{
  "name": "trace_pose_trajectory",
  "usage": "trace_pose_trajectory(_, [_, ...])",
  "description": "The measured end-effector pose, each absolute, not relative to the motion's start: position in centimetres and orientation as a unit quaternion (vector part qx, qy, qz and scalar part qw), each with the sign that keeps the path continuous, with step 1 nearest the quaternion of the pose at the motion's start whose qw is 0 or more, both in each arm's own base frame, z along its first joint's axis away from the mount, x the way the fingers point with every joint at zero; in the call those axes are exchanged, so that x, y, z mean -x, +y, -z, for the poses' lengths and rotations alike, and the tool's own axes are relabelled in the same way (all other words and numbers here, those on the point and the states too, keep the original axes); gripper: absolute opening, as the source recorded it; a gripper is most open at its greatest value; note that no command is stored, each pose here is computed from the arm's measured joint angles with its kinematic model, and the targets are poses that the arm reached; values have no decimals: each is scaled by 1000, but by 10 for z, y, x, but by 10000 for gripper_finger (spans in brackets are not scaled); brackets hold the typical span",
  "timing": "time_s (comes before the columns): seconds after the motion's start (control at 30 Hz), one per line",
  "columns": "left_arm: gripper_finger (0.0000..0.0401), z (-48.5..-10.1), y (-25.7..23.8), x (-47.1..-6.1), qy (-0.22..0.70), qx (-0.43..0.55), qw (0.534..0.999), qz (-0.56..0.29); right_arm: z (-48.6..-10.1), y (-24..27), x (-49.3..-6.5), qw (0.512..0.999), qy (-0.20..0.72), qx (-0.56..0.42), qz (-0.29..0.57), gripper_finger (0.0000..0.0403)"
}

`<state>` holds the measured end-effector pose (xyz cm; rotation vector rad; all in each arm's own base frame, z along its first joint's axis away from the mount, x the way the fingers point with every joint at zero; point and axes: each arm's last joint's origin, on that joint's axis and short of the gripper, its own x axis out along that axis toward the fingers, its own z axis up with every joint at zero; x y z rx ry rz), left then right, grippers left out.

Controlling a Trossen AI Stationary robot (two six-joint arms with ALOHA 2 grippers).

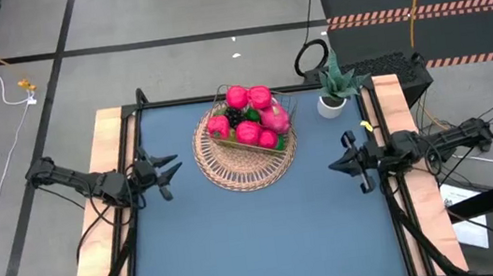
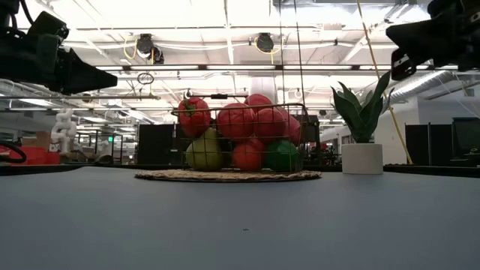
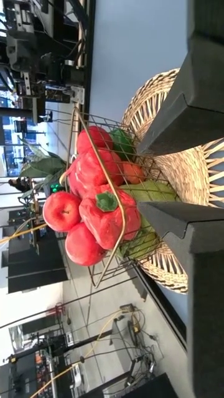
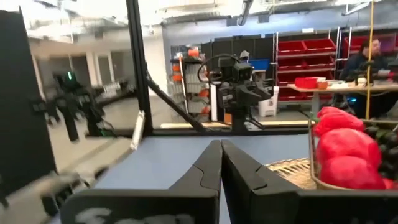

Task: Build produce basket
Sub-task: Return to Home Position

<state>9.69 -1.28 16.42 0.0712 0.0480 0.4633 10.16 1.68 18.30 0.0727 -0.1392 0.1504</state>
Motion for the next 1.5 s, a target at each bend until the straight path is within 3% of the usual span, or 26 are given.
trace_pose_trajectory(1.5, [131, -164, -13, -97, 24, -35, 972, -229, -183, 17, -102, 993, -69, -63, -77, 0])
